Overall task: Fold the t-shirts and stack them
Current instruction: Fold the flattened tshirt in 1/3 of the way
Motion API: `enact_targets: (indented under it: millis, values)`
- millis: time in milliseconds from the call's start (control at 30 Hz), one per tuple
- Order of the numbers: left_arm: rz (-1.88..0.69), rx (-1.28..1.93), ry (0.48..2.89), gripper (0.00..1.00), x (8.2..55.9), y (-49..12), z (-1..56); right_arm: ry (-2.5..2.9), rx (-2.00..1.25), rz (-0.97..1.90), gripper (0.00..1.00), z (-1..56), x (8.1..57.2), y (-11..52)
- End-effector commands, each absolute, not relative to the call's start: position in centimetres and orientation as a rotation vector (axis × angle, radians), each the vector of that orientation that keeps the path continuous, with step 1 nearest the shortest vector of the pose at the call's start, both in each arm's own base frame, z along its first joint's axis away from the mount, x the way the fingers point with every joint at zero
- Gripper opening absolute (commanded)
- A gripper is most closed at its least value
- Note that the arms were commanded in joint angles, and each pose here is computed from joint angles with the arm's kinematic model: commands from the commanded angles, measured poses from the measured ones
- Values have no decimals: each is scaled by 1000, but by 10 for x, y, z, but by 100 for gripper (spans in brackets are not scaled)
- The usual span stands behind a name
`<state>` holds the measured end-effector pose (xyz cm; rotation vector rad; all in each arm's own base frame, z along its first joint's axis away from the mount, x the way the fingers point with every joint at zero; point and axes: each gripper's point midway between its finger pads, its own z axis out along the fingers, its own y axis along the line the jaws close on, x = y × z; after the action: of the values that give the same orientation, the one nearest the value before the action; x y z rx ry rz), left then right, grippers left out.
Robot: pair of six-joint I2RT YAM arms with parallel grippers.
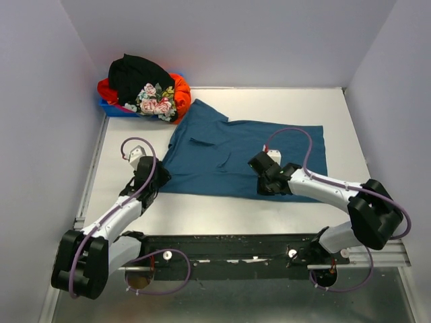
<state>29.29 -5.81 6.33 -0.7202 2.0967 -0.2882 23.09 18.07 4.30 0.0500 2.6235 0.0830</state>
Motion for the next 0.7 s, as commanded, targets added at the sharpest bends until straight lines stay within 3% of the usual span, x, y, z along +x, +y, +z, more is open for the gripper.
enact_targets:
  millis: [0,400,667]
  values:
    - [-306,-703,2134,53,295,-71,60,2671,154,-59,1,23,223,165]
    - [-263,-664,2210,13,306,-88,46,2728,189,-66,1,7,218,168]
    - [-202,-748,2353,0,284,-86,14,2816,226,-21,1,-4,190,164]
